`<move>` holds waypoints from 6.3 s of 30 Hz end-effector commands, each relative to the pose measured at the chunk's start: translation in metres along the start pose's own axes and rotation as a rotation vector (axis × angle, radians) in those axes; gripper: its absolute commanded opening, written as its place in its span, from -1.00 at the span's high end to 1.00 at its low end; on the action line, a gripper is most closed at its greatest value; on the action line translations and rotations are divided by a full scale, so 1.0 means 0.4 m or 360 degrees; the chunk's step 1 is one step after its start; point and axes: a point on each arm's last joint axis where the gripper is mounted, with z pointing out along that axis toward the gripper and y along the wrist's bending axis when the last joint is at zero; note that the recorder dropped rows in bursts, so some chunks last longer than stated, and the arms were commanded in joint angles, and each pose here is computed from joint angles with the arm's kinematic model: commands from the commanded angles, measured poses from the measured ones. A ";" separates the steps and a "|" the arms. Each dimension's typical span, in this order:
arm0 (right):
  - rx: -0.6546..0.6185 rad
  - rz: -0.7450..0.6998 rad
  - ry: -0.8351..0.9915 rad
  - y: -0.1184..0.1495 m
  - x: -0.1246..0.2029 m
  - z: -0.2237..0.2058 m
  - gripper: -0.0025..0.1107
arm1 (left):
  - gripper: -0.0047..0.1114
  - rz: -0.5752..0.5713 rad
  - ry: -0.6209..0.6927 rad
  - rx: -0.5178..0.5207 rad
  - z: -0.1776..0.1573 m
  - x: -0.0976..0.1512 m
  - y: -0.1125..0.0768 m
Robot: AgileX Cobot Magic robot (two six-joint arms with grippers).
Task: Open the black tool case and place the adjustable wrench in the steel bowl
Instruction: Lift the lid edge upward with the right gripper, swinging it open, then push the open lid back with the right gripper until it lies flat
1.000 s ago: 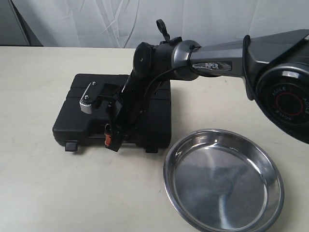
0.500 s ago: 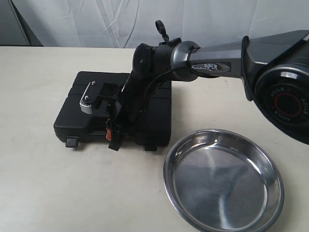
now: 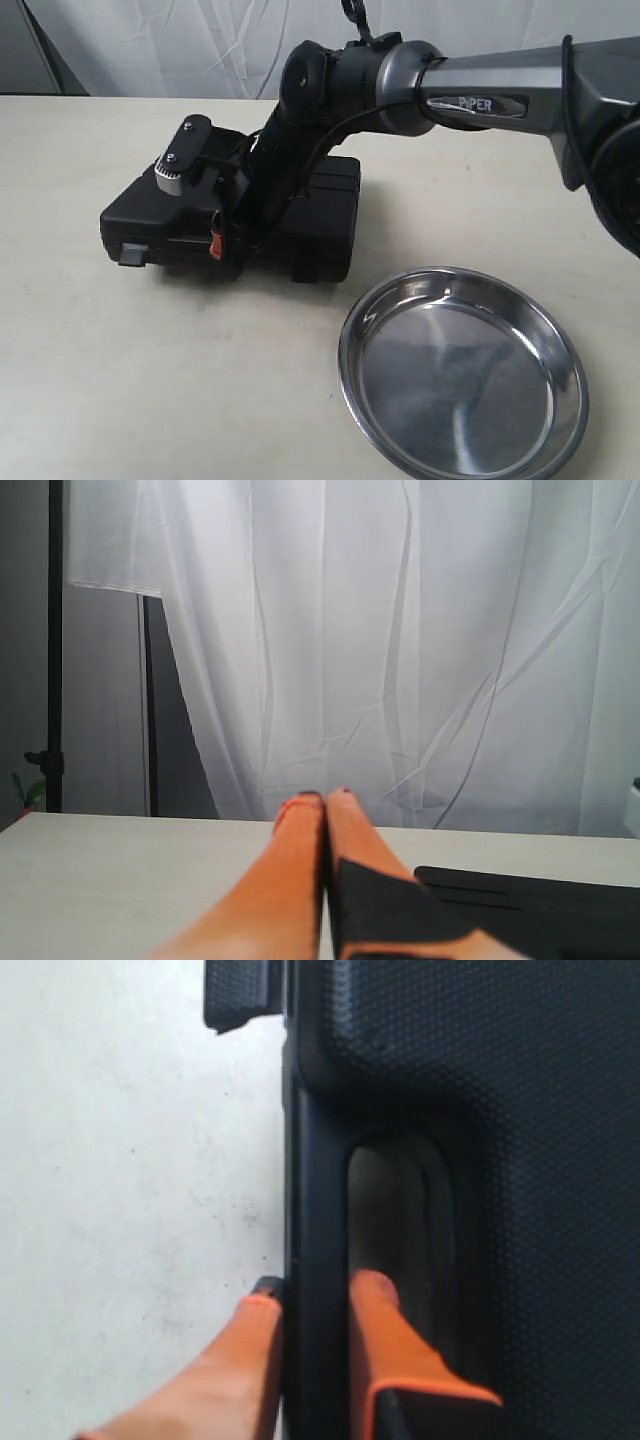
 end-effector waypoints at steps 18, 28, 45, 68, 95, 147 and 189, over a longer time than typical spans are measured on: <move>-0.0126 0.0080 -0.0095 0.010 -0.012 -0.008 0.97 | 0.91 0.0000 -0.0006 0.0004 0.001 -0.004 -0.001; 0.0149 -0.0077 -0.0203 0.005 -0.061 -0.139 0.97 | 0.91 0.0000 -0.0006 0.0004 0.001 -0.004 -0.001; 0.0251 -0.0171 -0.0291 0.030 -0.096 -0.243 0.97 | 0.91 0.0000 -0.0006 0.0004 0.001 -0.004 -0.001; 0.0923 -0.0530 -0.0259 -0.056 -0.107 -0.270 0.97 | 0.91 0.0000 -0.0006 0.0004 0.001 -0.004 -0.001; 0.0911 -0.0620 -0.0256 -0.015 -0.133 -0.292 0.97 | 0.91 0.0000 -0.0006 0.0004 0.001 -0.004 -0.001; 0.1185 -0.0971 -0.0089 -0.049 -0.133 -0.294 0.97 | 0.91 0.0000 -0.0006 0.0004 0.001 -0.004 -0.001; 0.1297 -0.0873 -0.0140 -0.119 -0.102 -0.204 0.24 | 0.91 0.0000 -0.0006 0.0004 0.001 -0.004 -0.001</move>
